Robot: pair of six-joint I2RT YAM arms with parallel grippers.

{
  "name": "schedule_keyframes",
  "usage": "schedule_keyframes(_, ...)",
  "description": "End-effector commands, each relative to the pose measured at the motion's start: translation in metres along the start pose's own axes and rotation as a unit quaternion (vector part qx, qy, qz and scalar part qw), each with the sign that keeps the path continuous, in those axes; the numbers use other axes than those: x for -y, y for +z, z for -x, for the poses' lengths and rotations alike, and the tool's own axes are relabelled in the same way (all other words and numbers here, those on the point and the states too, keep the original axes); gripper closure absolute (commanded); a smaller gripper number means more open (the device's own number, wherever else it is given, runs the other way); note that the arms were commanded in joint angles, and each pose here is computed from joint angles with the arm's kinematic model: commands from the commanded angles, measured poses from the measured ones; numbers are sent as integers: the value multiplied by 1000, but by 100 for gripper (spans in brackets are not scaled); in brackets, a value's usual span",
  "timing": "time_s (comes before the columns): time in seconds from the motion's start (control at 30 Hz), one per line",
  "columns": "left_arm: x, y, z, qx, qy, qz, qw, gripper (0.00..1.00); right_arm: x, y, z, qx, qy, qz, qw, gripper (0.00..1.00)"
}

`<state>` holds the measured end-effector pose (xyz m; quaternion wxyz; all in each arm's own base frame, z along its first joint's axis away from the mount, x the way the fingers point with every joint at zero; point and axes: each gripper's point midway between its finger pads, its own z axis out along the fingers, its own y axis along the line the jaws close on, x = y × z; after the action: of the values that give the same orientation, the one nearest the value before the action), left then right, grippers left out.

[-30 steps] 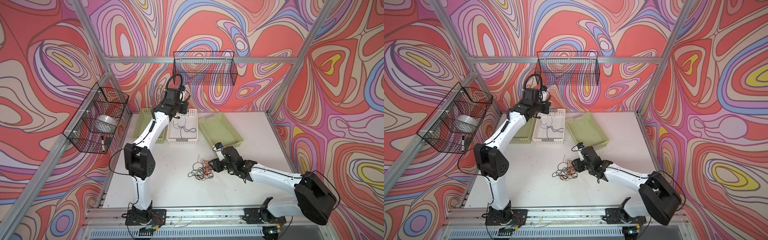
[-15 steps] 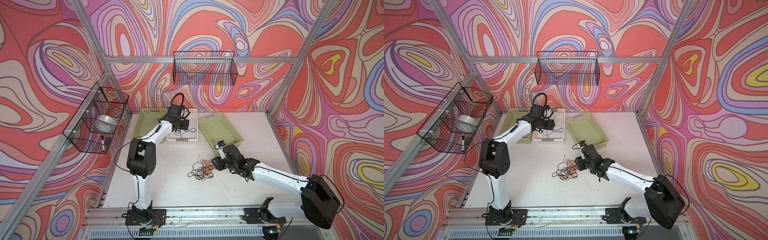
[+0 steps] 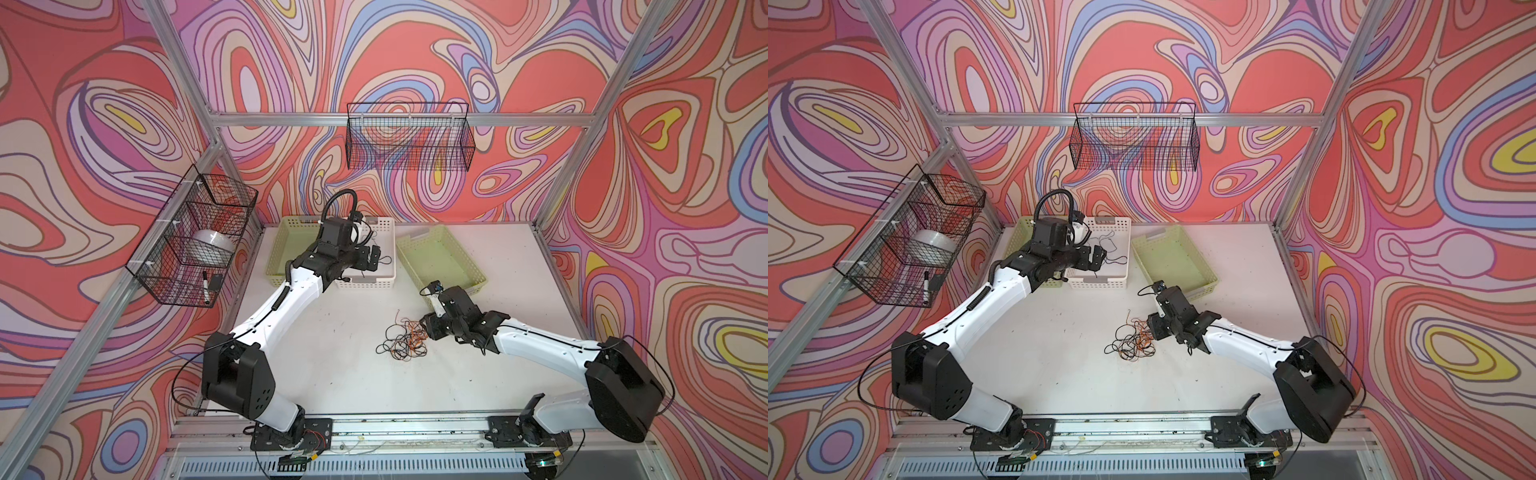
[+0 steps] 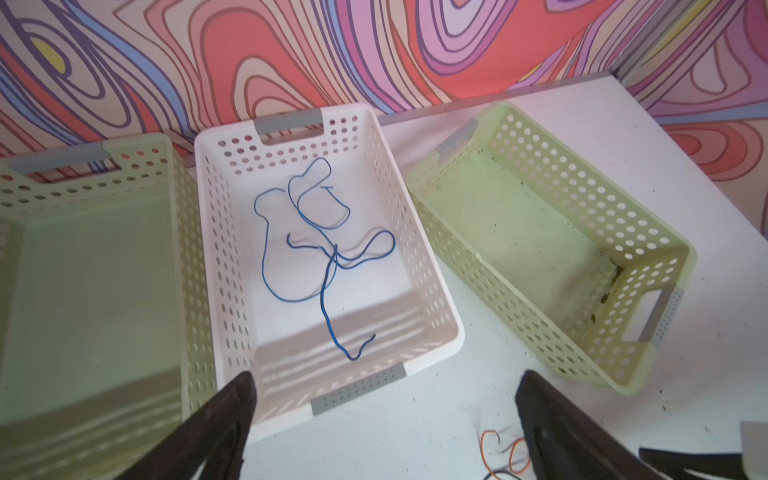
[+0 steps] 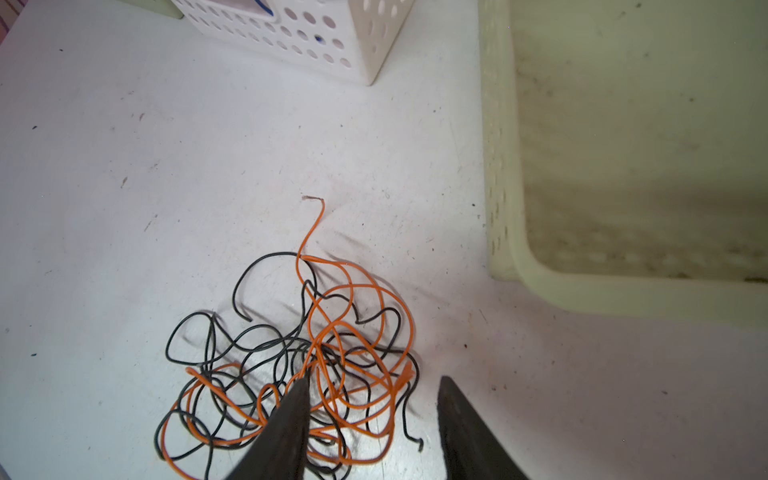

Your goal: Untangle the cables

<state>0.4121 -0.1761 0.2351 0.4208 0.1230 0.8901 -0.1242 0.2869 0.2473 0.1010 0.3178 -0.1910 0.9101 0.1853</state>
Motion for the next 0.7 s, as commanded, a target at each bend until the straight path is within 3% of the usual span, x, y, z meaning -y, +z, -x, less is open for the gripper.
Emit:
schedule_keyframes(0.0,-8,-13,-33,-28,-29,24,999,1,-18,8,26,19,-46,35,998,47)
schedule_keyframes(0.2,-16,-37,-58,3,-64,35,997,2,-25,46,37,-9,-85,43,995,45)
schedule_keyframes(0.43,-26,-51,-72,-2,-56,61,997,2,-34,88,21,-51,-72,76,993,46)
schedule_keyframes(0.67,-30,-56,-75,1,-39,69,997,2,-42,114,20,-60,-58,97,992,57)
